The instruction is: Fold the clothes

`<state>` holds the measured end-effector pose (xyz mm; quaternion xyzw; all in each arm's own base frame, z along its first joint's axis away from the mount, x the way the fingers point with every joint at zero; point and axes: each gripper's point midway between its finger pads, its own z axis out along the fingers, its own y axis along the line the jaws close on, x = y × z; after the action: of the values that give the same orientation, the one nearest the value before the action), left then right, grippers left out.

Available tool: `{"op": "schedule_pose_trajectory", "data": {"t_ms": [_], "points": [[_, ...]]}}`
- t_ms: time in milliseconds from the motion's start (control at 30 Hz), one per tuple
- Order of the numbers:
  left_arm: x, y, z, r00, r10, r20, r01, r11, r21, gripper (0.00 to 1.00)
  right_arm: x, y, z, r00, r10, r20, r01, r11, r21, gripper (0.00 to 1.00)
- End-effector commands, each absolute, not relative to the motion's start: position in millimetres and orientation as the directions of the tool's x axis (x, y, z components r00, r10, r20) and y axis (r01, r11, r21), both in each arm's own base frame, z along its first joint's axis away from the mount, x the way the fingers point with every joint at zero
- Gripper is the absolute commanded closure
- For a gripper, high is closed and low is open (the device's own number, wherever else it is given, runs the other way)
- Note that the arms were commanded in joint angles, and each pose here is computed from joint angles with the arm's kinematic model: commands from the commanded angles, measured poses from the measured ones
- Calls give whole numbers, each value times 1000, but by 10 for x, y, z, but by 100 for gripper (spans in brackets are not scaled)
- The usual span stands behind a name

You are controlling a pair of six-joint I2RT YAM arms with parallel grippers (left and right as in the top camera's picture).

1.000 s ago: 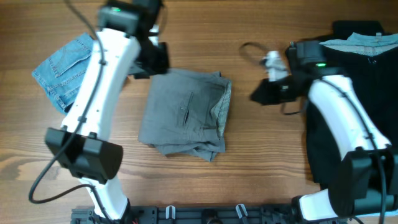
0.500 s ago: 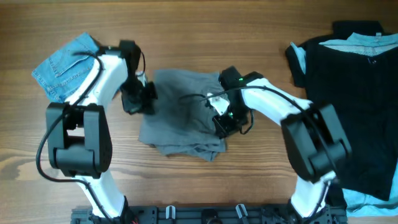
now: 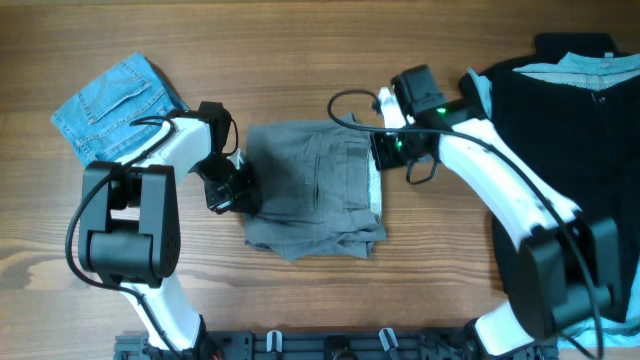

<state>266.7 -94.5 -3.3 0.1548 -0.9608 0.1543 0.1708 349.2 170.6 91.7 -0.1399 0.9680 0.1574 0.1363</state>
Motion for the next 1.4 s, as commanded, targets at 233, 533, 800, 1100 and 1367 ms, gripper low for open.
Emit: {"op": "schedule_pose_trajectory", "data": {"t_ms": [233,533,800,1100,1367], "points": [[3036,-1014,168,-932,-225,283,-313,894,-319,74,3248,1924,-40,-917,-385,-103,-392,827,402,96],[3967,-1203,424,-978,-202,-52,-158,880,-449,93,3132,1193,81,-988,-140,61,-132,985,112,96],[4121,-1343,-44,-977,-169,-129,-99,899,-426,96,3689,1959,818,-878,-285,-385,-436,809,394,96],[4332,-1127,-75,-960,-215,-178,-132,912,-388,96,3644,883,-321,-986,144,-84,145,989,0,96],[4364,-1147,891,-959,-220,-181,-121,889,-442,78,3628,844,146,-994,68,-88,50,980,195,96]]}}
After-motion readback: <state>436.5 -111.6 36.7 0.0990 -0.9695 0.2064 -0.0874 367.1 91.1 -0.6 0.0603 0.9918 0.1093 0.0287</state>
